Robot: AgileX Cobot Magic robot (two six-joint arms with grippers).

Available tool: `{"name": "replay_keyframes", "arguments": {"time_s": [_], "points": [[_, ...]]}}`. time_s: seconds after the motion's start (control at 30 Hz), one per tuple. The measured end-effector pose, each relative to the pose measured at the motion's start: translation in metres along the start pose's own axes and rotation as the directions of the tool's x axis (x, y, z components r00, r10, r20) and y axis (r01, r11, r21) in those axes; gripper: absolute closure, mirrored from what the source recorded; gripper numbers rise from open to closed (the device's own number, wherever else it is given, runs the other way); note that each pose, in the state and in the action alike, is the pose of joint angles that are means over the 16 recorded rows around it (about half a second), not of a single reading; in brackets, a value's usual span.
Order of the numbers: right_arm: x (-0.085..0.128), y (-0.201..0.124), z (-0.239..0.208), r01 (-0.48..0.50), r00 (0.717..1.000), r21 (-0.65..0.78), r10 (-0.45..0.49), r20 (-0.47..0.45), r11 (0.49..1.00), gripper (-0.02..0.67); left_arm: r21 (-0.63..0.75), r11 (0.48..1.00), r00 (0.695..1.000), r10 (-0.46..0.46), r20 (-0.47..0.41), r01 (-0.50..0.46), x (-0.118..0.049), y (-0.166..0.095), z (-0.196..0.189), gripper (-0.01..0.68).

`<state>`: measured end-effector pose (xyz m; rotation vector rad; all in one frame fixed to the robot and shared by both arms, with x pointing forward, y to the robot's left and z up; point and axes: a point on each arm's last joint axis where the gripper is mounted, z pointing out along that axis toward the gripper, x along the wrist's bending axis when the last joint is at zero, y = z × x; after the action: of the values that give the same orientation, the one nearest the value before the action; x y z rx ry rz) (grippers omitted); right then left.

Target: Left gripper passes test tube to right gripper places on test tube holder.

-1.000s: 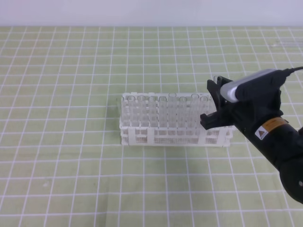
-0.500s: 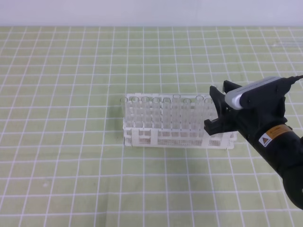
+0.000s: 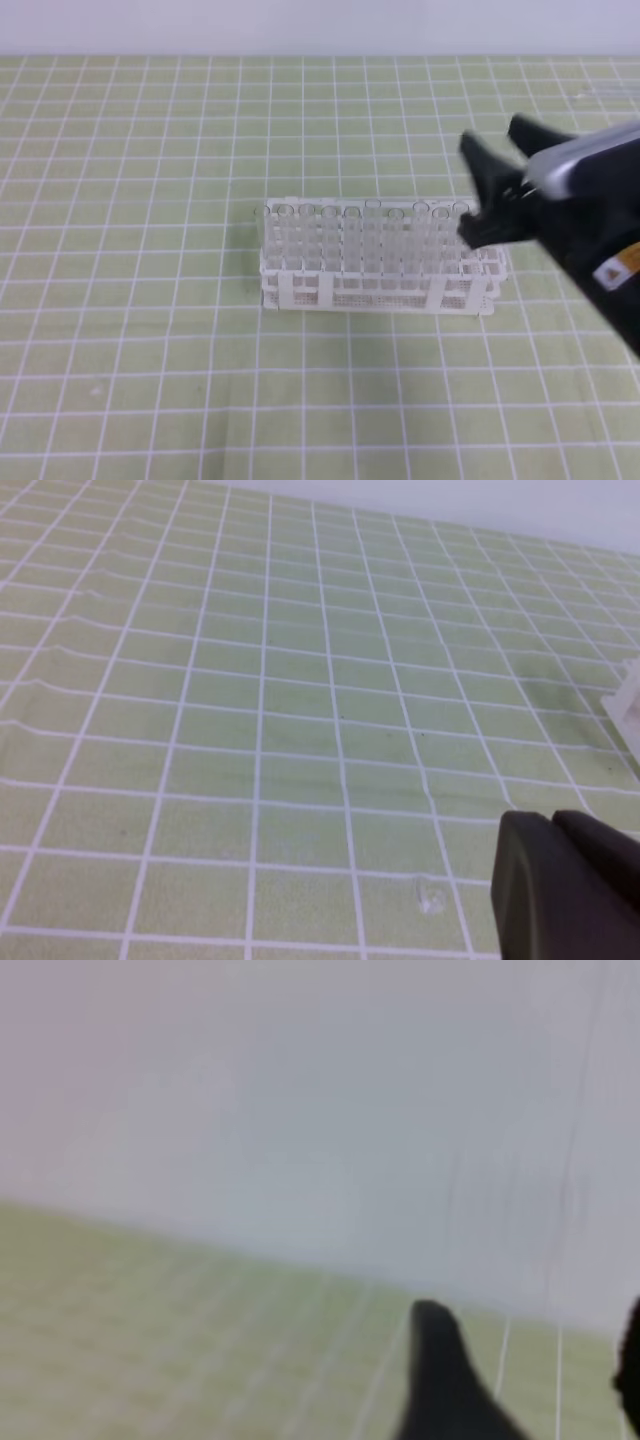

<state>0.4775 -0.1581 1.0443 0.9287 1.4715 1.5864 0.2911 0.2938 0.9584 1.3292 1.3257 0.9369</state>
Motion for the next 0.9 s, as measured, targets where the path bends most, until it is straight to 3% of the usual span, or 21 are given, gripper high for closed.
{"name": "replay_keyframes", "arguments": {"time_s": [0.23,0.4,0.63,0.9], "points": [[-0.007,0.052,-0.04,0.007,1.0,-0.055,-0.006,0.02,0.998,0.537,0.0,1.0,1.0,0.0,0.0,0.0,0.0,0.0,0.0,0.675],[-0.016,0.071,-0.074,0.042,0.998,-0.024,-0.041,0.043,0.999,0.639,-0.005,1.0,1.0,0.0,0.0,0.0,0.0,0.0,0.0,0.675],[-0.028,0.063,-0.112,0.084,0.992,0.044,-0.088,0.088,0.995,0.663,-0.002,1.0,1.0,0.0,0.0,0.0,0.0,0.0,0.0,0.675],[-0.044,0.034,-0.158,0.096,0.971,0.022,-0.099,0.216,0.995,0.664,0.009,1.0,1.0,-0.001,-0.001,0.001,0.0,0.0,0.0,0.675]]}}
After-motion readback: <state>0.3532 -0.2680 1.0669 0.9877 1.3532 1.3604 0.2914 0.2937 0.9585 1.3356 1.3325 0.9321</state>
